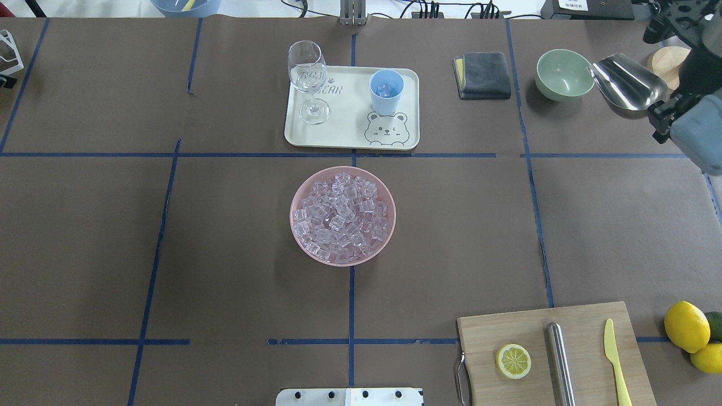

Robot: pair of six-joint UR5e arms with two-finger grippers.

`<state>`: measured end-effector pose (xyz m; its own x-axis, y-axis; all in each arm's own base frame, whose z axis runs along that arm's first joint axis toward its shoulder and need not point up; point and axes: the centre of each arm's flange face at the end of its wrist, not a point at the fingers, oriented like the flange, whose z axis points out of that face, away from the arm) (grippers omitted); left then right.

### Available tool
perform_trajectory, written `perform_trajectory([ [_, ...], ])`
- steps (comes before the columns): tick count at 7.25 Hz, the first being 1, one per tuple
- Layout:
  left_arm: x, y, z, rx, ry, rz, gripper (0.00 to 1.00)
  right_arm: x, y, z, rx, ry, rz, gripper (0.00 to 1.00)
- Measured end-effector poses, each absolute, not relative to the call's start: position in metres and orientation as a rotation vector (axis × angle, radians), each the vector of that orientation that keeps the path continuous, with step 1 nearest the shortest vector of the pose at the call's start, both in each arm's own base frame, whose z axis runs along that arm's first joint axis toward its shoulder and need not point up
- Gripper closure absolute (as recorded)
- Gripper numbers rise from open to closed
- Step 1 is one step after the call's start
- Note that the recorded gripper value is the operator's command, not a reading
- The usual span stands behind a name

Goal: Put ice in cup with scoop
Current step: 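Carry the empty scoop back and set it down, opening the right gripper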

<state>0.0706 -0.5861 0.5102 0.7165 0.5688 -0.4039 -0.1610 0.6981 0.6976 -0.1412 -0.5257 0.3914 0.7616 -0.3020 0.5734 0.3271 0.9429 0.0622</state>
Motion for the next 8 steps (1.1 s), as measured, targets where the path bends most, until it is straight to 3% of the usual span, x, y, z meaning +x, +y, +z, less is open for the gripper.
perform_trajectory([
  [3,0.063,-0.569,0.527,0.491,0.638,0.384,0.0,-0.153,-0.465,0.461,-0.021,-0.7,-0.189,1.0],
  [8,0.04,-0.561,0.53,0.369,0.635,0.314,0.0,-0.236,-0.394,0.525,-0.063,-0.753,0.002,1.0],
])
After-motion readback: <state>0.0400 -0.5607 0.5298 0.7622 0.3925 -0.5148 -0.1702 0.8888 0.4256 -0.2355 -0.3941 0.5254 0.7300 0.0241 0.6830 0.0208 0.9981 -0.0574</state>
